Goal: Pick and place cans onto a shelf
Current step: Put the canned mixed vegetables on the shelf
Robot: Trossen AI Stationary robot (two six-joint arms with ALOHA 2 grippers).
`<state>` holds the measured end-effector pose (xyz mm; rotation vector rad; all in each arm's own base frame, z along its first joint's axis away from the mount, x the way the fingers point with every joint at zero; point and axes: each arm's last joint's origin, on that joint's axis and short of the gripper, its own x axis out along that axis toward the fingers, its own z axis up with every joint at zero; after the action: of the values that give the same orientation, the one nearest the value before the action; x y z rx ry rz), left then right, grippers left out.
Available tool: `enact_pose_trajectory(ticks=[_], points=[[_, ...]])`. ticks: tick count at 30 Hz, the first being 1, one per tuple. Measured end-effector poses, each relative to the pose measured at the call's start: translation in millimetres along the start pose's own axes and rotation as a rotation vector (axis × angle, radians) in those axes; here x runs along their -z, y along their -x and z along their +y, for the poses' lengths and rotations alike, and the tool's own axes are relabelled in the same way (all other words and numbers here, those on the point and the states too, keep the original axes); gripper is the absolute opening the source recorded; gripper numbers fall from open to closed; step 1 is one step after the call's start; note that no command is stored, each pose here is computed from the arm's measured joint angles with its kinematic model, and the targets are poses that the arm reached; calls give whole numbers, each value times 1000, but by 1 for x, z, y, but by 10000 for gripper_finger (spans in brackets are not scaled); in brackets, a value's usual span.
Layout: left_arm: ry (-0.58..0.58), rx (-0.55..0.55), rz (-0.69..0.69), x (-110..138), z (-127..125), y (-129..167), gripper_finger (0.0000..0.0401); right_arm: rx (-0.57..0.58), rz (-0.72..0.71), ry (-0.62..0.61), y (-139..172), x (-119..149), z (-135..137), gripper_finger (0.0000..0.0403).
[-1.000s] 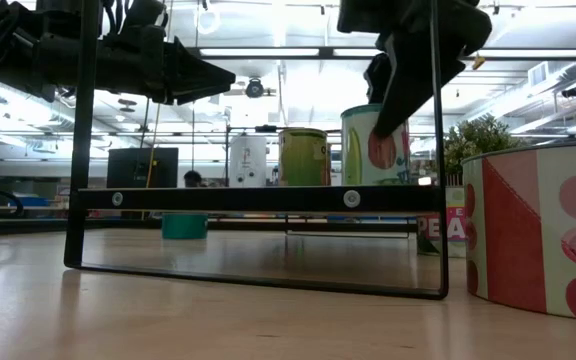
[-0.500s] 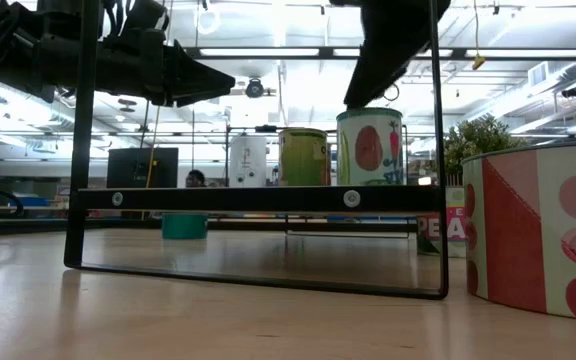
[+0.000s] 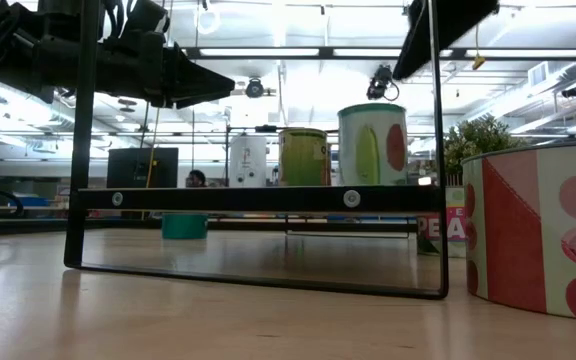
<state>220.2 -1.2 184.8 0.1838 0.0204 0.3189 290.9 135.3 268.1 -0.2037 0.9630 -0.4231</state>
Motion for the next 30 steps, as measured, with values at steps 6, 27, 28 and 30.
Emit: enact_pose_trajectory(ticks=[6, 27, 28, 30], points=[[-4, -1, -5, 0, 0, 0, 297, -41, 9, 26, -1, 3, 3, 366], [0, -6, 1, 0, 1, 0, 297, 64, -77, 97, -53, 7, 13, 366], [1, -6, -1, 0, 1, 0, 297, 77, -77, 100, -54, 6, 11, 366], [-1, -6, 1, 0, 1, 0, 297, 99, -84, 103, -56, 4, 8, 366]])
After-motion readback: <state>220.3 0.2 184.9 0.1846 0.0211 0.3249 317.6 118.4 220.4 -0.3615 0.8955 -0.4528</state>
